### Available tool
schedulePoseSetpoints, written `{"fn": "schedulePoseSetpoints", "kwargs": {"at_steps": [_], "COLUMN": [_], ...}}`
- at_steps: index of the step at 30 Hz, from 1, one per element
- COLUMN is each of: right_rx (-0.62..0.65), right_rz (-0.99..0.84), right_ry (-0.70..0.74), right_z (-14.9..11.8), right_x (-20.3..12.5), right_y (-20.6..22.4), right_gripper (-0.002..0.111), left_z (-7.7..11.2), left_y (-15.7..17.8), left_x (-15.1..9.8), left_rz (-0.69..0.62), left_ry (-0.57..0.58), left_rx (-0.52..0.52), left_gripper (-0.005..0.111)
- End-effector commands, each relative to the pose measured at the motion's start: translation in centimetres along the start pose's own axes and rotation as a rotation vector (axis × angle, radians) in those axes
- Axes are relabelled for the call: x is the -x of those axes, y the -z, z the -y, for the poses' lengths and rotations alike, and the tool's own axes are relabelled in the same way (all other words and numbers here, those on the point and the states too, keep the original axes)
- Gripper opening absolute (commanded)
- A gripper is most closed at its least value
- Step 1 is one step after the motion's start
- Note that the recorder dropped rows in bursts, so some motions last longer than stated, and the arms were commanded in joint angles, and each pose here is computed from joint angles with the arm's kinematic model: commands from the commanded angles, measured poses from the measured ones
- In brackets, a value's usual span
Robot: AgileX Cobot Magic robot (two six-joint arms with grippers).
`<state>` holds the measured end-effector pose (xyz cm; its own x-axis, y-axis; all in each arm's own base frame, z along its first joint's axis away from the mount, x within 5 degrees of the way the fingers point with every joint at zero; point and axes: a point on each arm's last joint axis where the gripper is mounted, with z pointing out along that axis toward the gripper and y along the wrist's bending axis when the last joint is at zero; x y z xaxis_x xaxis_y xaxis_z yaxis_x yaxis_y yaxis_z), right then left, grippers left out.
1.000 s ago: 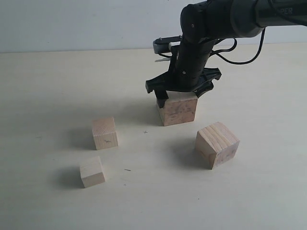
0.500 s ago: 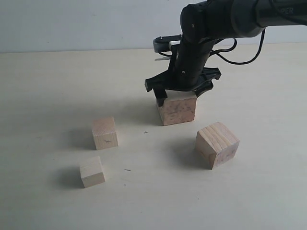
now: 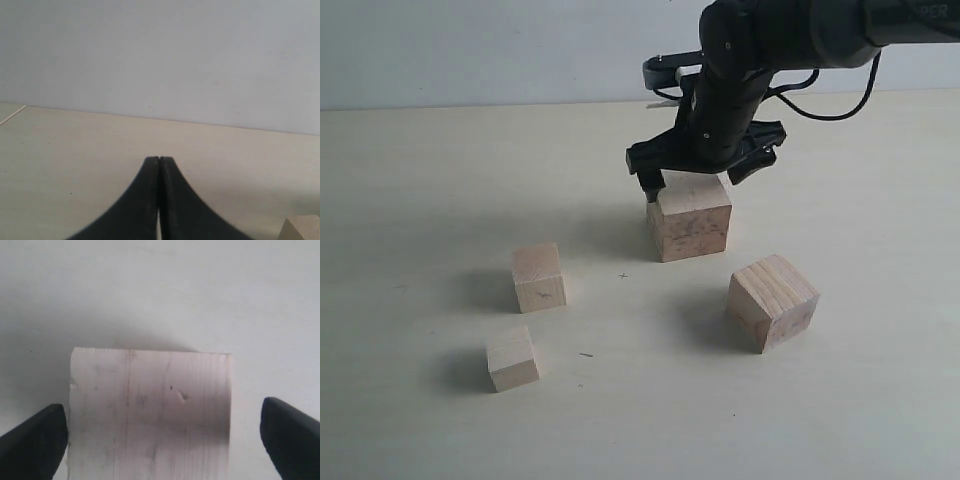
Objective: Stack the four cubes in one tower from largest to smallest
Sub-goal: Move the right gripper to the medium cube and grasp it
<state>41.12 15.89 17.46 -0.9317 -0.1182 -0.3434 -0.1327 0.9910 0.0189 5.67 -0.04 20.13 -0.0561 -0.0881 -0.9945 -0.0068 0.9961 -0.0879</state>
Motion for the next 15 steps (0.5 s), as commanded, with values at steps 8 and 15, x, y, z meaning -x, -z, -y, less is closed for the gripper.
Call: {"fn": "schedulePoseSetpoints", "kwargs": {"at_steps": [8, 15], "right_rx": [0.035, 0.063], "right_rz": [-0.026, -0.039], "right_ry": [0.11, 0.156], "right_z": [0.3, 1.3], "right_x": [-1.0, -5.1], "right_y": [7.0, 10.2], "right_gripper": [0.099, 0.099], "left_z": [0.0, 0.0], "left_y": [0.0, 0.0], "left_x": [-0.1, -0.1], "left_rz": [0.003, 0.003], "left_ry": [0.004, 0.002], "left_rx": [-0.008, -0.008], "left_gripper": [0.0, 0.0]}}
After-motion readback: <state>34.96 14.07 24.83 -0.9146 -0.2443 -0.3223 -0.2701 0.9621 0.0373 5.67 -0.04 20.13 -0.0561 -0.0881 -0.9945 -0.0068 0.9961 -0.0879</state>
